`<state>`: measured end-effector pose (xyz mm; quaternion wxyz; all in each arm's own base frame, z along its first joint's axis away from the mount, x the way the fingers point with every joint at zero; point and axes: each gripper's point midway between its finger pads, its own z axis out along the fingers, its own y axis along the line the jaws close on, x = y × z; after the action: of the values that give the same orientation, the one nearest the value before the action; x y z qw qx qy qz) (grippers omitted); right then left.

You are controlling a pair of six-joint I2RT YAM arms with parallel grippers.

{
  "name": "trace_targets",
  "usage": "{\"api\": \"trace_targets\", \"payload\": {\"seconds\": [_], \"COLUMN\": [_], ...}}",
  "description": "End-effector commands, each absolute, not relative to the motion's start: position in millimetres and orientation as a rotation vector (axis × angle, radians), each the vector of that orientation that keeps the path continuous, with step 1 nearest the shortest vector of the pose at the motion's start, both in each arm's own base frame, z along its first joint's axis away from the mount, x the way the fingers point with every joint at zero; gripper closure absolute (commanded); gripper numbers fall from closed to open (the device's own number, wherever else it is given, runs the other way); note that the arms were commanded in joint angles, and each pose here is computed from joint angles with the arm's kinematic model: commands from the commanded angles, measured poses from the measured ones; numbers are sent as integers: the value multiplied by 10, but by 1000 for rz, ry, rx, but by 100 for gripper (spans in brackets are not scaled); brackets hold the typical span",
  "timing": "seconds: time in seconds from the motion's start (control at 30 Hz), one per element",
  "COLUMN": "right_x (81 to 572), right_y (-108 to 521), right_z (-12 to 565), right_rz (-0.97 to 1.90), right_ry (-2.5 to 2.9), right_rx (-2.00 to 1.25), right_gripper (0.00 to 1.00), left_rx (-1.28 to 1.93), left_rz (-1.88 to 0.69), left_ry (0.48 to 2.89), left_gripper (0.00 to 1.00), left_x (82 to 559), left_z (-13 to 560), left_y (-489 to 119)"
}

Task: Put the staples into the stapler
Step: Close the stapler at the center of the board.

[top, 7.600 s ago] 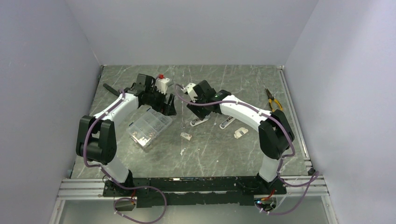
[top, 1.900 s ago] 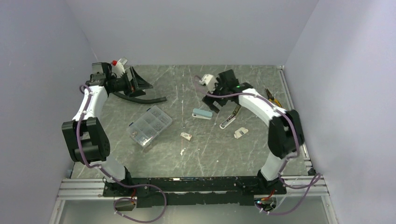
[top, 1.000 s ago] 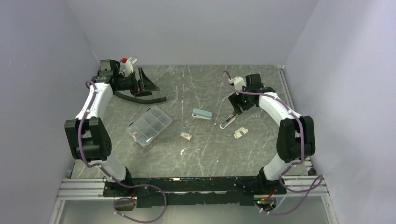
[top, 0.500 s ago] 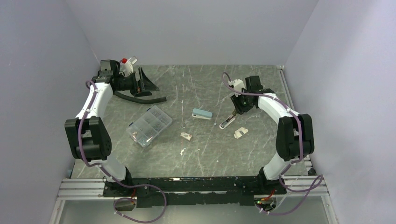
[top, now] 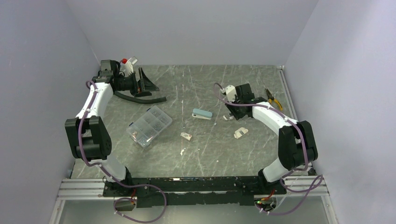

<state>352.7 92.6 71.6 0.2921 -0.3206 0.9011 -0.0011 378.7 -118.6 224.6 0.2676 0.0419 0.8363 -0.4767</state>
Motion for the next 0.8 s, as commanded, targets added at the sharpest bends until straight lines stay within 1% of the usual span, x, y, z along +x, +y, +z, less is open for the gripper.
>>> {"api": "trace_targets", "payload": {"seconds": [0.0, 0.13, 0.27, 0.3, 0.4, 0.47, 0.63, 0.77], "right_x": [3602, 3585, 3501, 3468, 3344, 3268, 3061, 3045], "right_y": [950, 1024, 1156, 1181, 1277, 1326, 1446, 1427], "right_z": [900, 963, 1007, 1022, 1046, 1045, 1038, 1023], "right_rz": [-89, -100, -49, -29, 57, 105, 235, 218], "right_ry": [2338, 2327, 2320, 2317, 2288, 2267, 2195, 2120], "right_rx": [-811, -836, -902, -929, -1056, -1140, -1341, -1485], "right_gripper": [59, 42, 32, 28, 19, 16, 13, 12], "left_rx": [146, 147, 162, 167, 175, 173, 167, 175], "left_rz": [-1266, -1245, -1218, -1211, -1203, -1207, -1214, -1210], "left_ry": [2231, 2238, 2253, 2253, 2262, 2265, 2273, 2273], "left_gripper": [2, 2, 2, 2, 2, 2, 2, 2], "left_x": [3792, 3806, 3817, 3823, 3840, 3856, 3888, 3914], "left_z": [2315, 2294, 2252, 2248, 2213, 2202, 2163, 2143], "left_y": [-1179, -1166, -1173, -1170, -1171, -1170, -1170, -1165]}}
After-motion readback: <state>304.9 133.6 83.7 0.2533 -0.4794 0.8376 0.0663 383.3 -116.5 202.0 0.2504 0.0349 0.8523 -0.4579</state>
